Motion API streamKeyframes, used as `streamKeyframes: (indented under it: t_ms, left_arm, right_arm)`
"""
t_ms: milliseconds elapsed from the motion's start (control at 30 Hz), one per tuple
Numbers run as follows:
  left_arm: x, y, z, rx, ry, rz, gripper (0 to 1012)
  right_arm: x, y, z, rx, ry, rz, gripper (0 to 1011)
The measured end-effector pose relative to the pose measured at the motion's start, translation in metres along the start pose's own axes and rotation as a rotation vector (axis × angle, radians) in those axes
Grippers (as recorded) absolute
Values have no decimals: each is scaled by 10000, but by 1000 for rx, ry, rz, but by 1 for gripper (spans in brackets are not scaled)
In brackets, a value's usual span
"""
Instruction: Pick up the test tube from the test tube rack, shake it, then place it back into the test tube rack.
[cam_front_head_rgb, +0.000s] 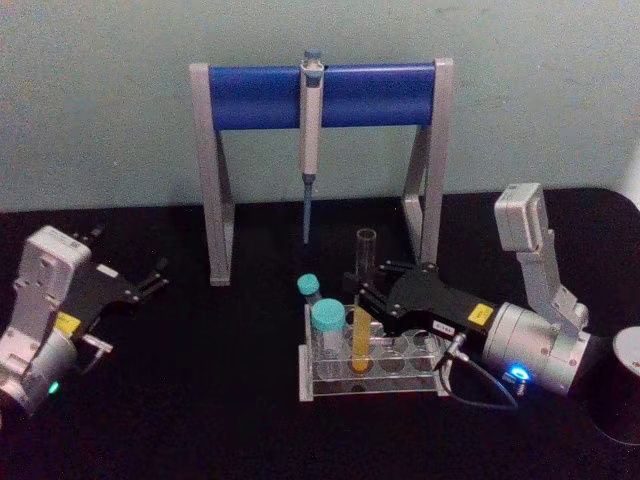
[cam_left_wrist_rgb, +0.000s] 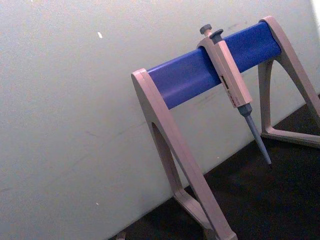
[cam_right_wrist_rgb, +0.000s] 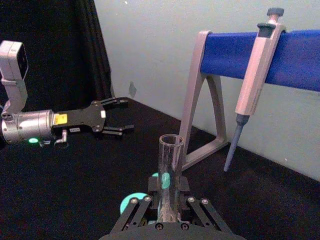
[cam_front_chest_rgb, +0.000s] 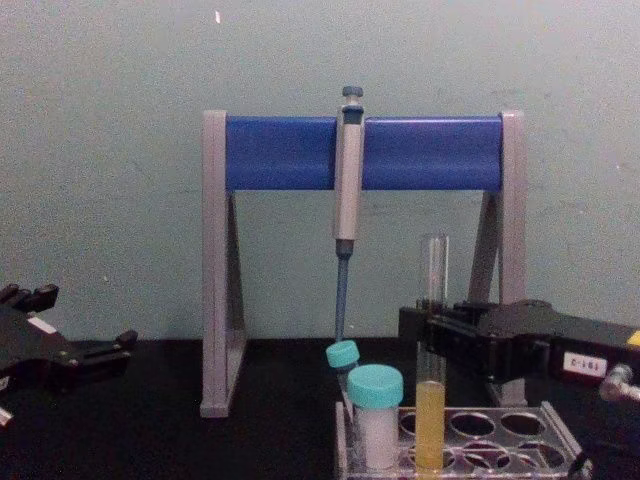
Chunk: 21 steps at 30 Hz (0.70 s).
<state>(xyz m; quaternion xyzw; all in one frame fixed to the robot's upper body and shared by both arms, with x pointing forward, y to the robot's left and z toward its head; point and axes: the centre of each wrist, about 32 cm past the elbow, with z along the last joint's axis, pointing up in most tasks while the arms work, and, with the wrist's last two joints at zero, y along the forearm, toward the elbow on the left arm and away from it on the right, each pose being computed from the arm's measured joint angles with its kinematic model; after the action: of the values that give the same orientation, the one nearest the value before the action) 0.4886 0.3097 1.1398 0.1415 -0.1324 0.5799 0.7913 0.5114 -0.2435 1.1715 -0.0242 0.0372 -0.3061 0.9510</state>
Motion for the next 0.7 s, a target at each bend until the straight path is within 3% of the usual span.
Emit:
streamKeyframes:
  t_ms: [700]
  left_arm:
    - [0,0,0,0,0,0,1001]
  right_arm:
    - [10,28,-99,-26,24,-3,233]
